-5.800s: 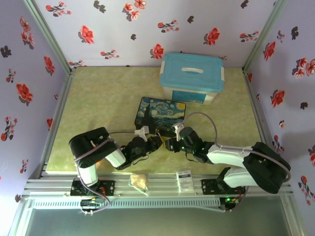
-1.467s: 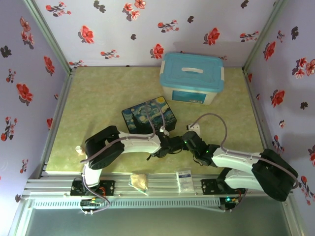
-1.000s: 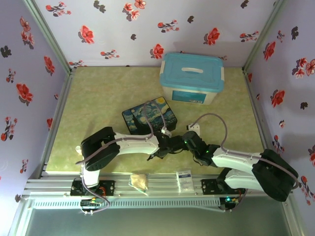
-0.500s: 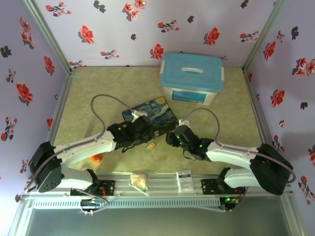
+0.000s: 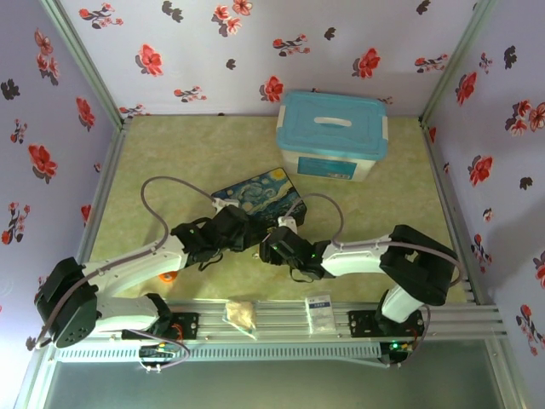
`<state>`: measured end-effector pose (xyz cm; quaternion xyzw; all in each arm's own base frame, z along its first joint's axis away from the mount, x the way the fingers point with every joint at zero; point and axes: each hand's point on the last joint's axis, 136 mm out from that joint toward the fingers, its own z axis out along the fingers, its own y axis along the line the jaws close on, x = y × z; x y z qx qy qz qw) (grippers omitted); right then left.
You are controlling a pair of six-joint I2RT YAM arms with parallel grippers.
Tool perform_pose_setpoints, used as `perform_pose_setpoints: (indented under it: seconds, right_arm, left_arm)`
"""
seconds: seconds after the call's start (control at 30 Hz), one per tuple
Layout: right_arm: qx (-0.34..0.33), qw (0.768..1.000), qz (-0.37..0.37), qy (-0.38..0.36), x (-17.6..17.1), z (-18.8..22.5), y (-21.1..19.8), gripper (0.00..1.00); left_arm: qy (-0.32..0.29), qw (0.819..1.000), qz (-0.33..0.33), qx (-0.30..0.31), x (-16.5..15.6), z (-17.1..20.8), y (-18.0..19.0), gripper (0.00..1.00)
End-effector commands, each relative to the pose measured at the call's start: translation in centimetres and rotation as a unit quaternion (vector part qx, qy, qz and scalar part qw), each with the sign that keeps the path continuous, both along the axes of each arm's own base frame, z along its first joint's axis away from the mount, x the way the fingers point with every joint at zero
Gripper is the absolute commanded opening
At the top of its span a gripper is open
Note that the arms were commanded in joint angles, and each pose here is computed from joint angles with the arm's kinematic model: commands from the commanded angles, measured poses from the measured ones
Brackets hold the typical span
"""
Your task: Unlock the padlock with the key
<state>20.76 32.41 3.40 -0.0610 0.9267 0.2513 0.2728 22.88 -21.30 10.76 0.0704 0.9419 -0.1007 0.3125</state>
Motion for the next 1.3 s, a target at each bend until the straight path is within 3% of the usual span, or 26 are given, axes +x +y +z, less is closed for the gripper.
perform_pose_setpoints:
  seconds: [0.0,0.63,0.8,1.0,1.27]
  right_arm:
    - [0.015,1.000,-0.004,0.004,0.4,0.1,1.4,0.50]
    - [0.013,1.000,-0.007,0.025,0.0,-1.7,1.6,0.36]
    - [0.020,0.999,-0.012,0.026,-0.1,-1.6,1.4,0.26]
    - [0.075,0.996,-0.037,0.033,0.0,-1.4,0.6,0.14]
    - [0.194,0.978,-0.064,0.045,0.7,-1.2,0.3,0.05]
  left_arm:
    - [0.006,1.000,0.002,-0.019,-0.1,-0.5,-0.4,0.61]
    - [0.010,1.000,0.008,-0.016,-0.1,-1.6,0.0,0.61]
    - [0.008,1.000,0.010,-0.016,0.0,-1.5,0.2,0.61]
    - [0.008,1.000,0.020,-0.012,0.4,-1.9,0.9,0.61]
    - [0.011,0.999,0.030,-0.007,0.7,-2.8,1.6,0.61]
